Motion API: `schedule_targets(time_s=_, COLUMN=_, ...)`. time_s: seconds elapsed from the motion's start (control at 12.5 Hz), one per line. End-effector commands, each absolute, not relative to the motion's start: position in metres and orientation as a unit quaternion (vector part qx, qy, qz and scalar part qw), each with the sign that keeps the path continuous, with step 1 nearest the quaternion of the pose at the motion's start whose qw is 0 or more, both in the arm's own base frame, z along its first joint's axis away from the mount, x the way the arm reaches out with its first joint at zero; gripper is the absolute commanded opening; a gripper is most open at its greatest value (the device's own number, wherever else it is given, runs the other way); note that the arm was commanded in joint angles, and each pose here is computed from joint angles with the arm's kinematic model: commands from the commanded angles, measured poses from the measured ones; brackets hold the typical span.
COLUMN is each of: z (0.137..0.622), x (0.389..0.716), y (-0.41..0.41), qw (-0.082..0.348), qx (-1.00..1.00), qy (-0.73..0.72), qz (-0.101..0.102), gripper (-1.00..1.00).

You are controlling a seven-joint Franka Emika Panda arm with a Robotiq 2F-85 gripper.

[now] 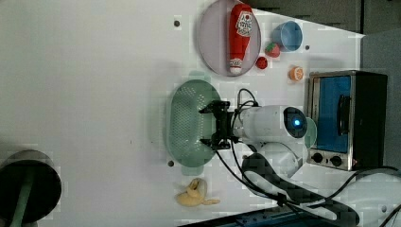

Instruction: Drag strainer left to right.

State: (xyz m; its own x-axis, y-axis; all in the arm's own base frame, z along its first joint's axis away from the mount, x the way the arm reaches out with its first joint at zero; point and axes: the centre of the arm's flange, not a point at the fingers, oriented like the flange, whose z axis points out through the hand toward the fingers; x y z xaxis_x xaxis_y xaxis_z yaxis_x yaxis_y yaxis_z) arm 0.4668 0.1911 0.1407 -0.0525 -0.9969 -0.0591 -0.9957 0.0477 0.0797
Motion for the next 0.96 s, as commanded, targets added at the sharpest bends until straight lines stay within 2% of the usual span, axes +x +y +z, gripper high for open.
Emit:
schedule_targets(time_s=0.08, z=0.153, x=0.479, y=0.143, qw=0.0, qx=0.695, qy=-0.718, qz=-0.036, gripper=1.0)
schedule_targets(time_s=0.96, z=0.154, x=0.487, y=-0.009, qw=0.026, qx=0.705, qy=-0.709, qz=-0.006, gripper=1.0)
